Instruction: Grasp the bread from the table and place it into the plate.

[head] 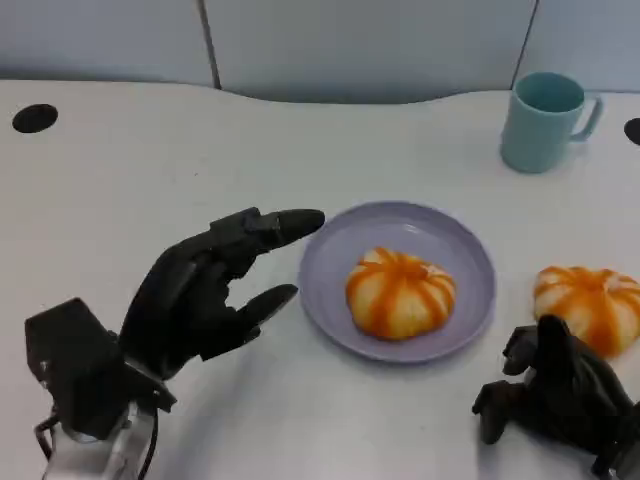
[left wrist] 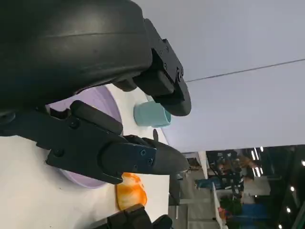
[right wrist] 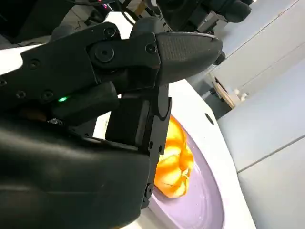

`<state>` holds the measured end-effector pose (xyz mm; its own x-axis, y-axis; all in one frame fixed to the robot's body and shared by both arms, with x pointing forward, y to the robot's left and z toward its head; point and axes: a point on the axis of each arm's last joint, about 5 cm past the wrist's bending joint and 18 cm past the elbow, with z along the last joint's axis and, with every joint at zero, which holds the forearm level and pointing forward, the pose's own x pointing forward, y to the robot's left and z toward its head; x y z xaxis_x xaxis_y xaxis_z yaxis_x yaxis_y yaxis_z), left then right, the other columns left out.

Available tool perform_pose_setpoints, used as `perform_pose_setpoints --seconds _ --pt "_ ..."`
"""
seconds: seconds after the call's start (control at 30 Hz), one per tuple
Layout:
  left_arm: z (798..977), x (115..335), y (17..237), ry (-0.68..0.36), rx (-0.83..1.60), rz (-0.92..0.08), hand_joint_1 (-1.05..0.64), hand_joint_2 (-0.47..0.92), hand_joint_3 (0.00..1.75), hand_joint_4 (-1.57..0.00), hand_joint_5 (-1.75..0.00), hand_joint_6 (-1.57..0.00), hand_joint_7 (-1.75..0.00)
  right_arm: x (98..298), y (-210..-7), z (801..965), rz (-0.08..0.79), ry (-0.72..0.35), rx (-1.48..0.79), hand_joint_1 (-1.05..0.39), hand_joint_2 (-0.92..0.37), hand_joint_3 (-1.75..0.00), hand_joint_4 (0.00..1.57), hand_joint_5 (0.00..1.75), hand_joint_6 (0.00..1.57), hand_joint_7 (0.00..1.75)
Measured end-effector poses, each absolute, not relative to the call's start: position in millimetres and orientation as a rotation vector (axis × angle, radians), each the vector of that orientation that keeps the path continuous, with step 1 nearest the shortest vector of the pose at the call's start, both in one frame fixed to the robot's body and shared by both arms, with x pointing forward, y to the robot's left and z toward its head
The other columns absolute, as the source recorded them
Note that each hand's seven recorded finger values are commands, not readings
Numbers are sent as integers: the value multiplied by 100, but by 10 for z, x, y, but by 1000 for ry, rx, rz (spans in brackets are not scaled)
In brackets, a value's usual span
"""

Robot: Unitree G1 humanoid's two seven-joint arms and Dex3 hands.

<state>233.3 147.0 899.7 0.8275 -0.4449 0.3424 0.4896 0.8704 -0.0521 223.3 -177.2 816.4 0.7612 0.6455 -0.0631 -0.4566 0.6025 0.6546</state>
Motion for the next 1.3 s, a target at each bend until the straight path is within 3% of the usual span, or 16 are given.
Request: perform_pose_setpoints --seconds 0.33,0.37,0.4,0.43,0.5,0.6,0.67,1.3 --pt "9020 2334 1462 -336 -145 -499 -65 92 31 -52 -112 -63 -38 2234 -1772 8165 650 308 663 -50 -92 -33 157 71 157 45" --pt "9020 2334 1462 -336 -145 -499 -64 92 35 -55 -141 -56 -84 2234 -1772 8165 650 308 663 -51 -92 -35 157 70 157 44" --pt "8991 2284 1463 -317 -191 -483 -63 92 34 -56 -152 -54 -104 2242 -1761 8169 654 308 662 -51 -92 -35 157 70 157 43" --pt "8946 2193 1479 -298 -271 -440 -63 92 33 -57 -158 -52 -116 2239 -1757 8166 656 307 661 -51 -92 -35 157 69 157 42" --pt "8773 1954 1469 -201 -432 -358 -61 92 33 -59 -162 -53 -123 2238 -1764 8167 654 300 655 -51 -92 -33 157 69 157 43" --pt "8461 1535 1511 0 -580 -226 -61 92 34 -62 -165 -56 -127 2238 -1776 8168 653 297 642 -52 -92 -34 157 71 157 44" --pt "8404 1435 1564 31 -588 -183 -60 92 33 -63 -167 -58 -129 2239 -1769 8167 657 301 638 -52 -92 -35 157 71 157 44" --pt "8390 1450 1654 -4 -674 -199 -59 92 32 -68 -164 -58 -128 2240 -1780 8139 658 298 641 -53 -92 -30 157 71 157 43"
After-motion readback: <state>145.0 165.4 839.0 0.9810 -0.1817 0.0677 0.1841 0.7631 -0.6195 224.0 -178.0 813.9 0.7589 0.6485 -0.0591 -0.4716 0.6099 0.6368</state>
